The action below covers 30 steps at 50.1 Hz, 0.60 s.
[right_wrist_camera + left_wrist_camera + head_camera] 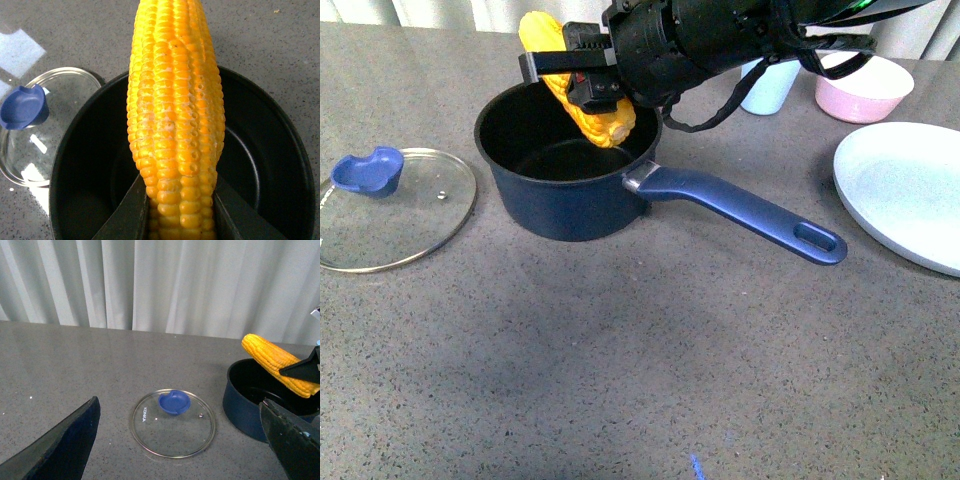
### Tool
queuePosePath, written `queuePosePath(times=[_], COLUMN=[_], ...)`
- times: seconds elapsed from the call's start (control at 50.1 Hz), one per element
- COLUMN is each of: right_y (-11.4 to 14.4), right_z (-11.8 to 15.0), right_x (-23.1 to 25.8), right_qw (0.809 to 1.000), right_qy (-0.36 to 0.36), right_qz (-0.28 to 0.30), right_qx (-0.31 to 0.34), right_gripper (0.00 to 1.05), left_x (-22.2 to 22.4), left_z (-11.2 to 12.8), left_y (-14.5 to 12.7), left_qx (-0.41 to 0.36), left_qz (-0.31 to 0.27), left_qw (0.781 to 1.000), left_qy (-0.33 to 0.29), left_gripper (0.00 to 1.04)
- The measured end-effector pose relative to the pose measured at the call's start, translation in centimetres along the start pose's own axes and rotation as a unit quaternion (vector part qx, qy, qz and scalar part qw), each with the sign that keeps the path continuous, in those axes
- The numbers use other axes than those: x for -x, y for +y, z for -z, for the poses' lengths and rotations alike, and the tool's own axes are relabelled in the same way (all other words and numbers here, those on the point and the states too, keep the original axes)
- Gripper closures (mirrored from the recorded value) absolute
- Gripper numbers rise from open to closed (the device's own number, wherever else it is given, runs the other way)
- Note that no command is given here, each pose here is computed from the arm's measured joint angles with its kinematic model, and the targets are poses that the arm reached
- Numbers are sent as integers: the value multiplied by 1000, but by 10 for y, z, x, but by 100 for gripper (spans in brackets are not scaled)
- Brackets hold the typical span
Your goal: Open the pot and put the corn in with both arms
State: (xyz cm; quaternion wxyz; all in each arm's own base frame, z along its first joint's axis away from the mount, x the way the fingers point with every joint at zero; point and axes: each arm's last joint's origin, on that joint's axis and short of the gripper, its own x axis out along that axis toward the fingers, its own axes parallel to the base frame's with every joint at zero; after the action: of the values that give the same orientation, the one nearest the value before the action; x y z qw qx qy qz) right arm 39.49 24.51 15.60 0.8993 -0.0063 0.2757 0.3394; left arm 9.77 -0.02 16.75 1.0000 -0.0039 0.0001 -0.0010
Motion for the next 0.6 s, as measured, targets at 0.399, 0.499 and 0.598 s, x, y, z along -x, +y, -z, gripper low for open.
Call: queuePosePath(times=[0.399,0.499,0.598], right_y=[0,-6,-11], right_z=[11,15,14], right_x=[-8,0,12], right_qw=[1000,1000,1000], right_qy=[10,9,-1], right_qz=[1,9,21], right_qx=[-4,-12,-20], right_gripper=[42,25,11], left_x=[0,0,0], left_z=[0,0,0], left_y=[0,0,0], left_qx=[0,0,0], left_qz=[0,0,0], left_qw=[1000,1000,1000], left_qy=[0,0,0], left_gripper=[9,9,9])
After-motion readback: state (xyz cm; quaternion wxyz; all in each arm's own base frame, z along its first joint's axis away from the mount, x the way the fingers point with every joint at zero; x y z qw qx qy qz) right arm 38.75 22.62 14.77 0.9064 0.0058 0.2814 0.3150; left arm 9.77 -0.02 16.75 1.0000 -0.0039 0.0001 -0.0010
